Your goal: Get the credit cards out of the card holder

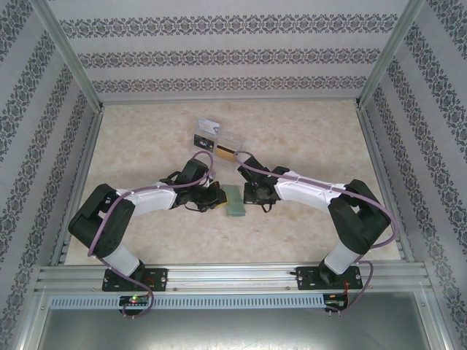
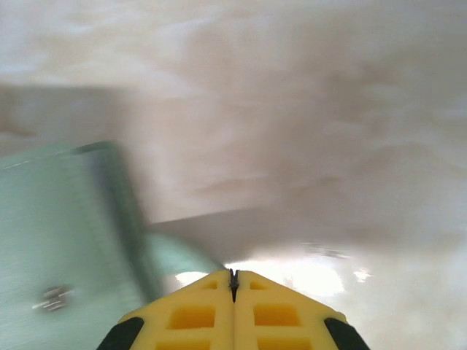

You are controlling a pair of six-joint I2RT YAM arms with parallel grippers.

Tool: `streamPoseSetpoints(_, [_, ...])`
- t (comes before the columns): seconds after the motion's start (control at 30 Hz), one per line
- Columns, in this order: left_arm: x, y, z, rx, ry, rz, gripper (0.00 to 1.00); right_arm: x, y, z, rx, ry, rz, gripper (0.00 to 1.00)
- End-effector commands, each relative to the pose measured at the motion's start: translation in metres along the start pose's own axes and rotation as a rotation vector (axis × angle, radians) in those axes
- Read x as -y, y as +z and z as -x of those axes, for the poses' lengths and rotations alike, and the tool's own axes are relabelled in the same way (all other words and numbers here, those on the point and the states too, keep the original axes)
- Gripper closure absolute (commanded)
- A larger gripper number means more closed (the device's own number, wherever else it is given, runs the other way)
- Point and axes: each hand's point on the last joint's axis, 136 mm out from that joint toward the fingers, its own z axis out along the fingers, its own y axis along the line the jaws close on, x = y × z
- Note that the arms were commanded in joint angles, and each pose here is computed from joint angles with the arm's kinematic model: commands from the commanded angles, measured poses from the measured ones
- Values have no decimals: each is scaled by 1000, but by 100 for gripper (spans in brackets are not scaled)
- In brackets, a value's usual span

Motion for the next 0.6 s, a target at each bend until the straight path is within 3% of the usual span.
streamPoseSetpoints(0.0, [-7, -3, 5, 23, -18, 39, 100, 37, -4, -7, 4, 5, -170, 100])
streamPoseSetpoints(0.13, [1, -1, 5, 10, -1, 2, 100, 11, -9, -1, 32, -11, -22, 98])
streamPoseSetpoints(0.2, [3, -1, 5, 5, 14, -1, 99, 1, -13, 3, 48, -24, 39, 74])
streamPoseSetpoints(0.27, [4, -2, 6, 3, 23, 2, 79, -10, -16, 6, 45, -37, 96, 61])
streamPoseSetpoints(0.37, [9, -3, 6, -7, 41, 5, 49, -23, -16, 6, 15, -61, 151, 57])
streamPoseSetpoints(0.57, [3, -12, 15, 44, 45, 65, 26, -31, -5, 4, -26, -83, 158, 58])
